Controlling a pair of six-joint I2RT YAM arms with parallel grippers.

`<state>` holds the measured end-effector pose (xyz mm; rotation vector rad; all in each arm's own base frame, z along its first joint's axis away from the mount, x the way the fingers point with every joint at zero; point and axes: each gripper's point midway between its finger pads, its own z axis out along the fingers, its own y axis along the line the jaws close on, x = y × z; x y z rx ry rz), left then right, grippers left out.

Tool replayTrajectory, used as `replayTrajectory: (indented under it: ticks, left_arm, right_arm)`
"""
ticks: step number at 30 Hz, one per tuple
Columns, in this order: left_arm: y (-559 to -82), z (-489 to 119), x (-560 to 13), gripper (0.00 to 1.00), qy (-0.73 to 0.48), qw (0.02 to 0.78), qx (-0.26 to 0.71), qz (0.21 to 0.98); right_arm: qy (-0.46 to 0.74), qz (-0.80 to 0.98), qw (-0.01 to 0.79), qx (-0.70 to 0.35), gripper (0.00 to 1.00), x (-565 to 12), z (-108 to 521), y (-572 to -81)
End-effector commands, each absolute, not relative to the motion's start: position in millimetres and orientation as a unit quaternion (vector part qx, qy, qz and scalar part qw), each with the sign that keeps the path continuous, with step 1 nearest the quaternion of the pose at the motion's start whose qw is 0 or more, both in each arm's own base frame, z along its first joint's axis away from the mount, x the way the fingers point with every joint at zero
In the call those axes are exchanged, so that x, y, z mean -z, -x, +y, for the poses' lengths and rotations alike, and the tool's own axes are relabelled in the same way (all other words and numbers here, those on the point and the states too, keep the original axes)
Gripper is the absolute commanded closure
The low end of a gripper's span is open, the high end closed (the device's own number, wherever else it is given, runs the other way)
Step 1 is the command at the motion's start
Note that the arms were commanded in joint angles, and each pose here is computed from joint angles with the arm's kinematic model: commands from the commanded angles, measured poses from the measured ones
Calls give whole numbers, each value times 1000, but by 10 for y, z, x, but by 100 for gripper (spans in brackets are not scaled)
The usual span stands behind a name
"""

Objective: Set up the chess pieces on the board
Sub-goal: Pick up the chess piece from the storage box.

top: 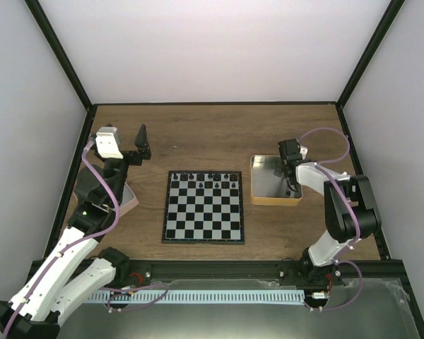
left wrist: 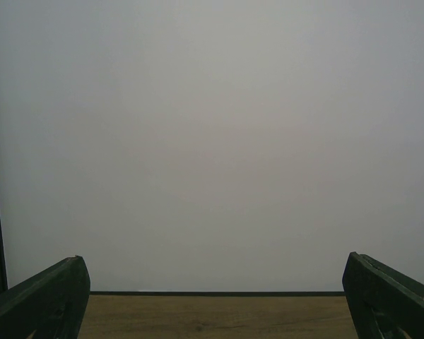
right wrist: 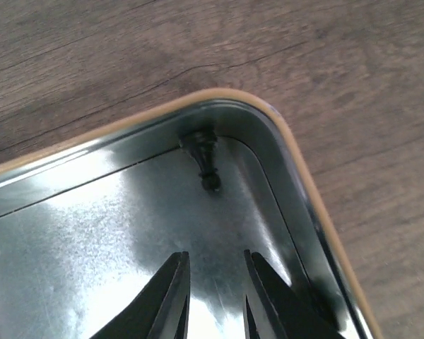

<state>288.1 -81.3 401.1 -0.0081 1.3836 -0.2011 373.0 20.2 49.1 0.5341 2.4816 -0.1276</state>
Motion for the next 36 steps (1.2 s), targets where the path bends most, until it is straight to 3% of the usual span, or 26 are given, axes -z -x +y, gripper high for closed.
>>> replayTrajectory:
  ticks: [1,15,36]
  left_arm:
    - [-2868,-794,-4034,0,6,769,93,632]
    - [-2886,-804,-4007,0,4,767,91,635]
    - [-2882,-805,-4019,0,5,768,93,634]
  right_arm:
    - [-183,926,327,33,78,-627,206,-4043]
    - [-163,936,308,43,78,-360,130,-4206]
    - [-148,940,308,21,97,-457,208,-4194]
